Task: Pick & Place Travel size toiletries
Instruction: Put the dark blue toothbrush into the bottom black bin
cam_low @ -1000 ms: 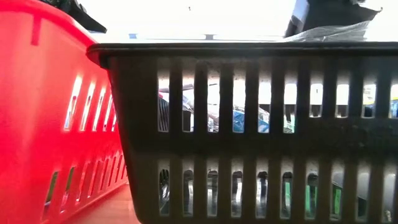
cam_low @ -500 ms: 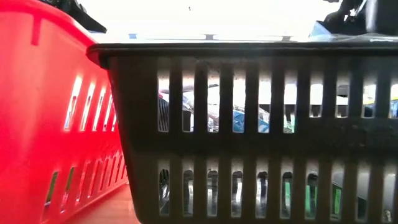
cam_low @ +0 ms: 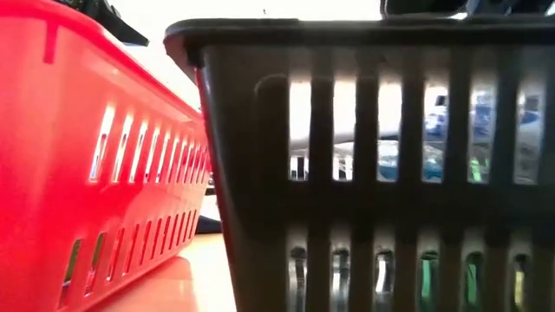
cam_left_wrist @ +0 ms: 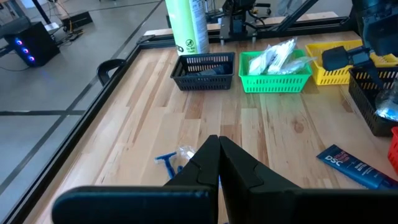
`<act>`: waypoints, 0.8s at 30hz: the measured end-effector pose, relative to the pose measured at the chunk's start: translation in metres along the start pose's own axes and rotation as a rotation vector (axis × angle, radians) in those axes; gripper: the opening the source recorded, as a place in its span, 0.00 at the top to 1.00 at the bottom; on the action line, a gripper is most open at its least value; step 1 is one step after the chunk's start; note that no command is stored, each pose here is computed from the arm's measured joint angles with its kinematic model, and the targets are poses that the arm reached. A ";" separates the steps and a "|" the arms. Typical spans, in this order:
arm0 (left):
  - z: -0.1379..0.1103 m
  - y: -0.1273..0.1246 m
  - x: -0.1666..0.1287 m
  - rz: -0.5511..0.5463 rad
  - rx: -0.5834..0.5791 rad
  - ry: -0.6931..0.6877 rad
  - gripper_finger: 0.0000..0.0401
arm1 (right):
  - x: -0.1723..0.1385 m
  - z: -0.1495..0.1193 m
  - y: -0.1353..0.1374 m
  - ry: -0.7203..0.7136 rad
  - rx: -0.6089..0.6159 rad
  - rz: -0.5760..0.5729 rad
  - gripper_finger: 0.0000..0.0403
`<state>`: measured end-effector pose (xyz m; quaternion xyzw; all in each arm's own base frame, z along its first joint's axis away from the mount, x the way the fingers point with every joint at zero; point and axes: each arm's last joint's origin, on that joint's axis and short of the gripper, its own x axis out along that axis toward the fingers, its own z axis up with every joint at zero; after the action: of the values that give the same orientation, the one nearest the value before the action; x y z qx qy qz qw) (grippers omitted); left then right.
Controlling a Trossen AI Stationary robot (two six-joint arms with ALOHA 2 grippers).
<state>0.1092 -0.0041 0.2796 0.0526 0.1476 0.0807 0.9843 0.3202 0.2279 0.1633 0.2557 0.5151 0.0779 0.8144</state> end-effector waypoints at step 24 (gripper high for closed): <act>-0.003 0.000 0.000 -0.002 0.008 0.029 1.00 | -0.019 0.002 0.011 -0.190 -0.092 -0.079 0.98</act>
<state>0.1084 -0.0040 0.2769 0.0553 0.1624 0.0798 0.9819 0.3149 0.2295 0.1843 0.2037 0.4412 0.0446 0.8728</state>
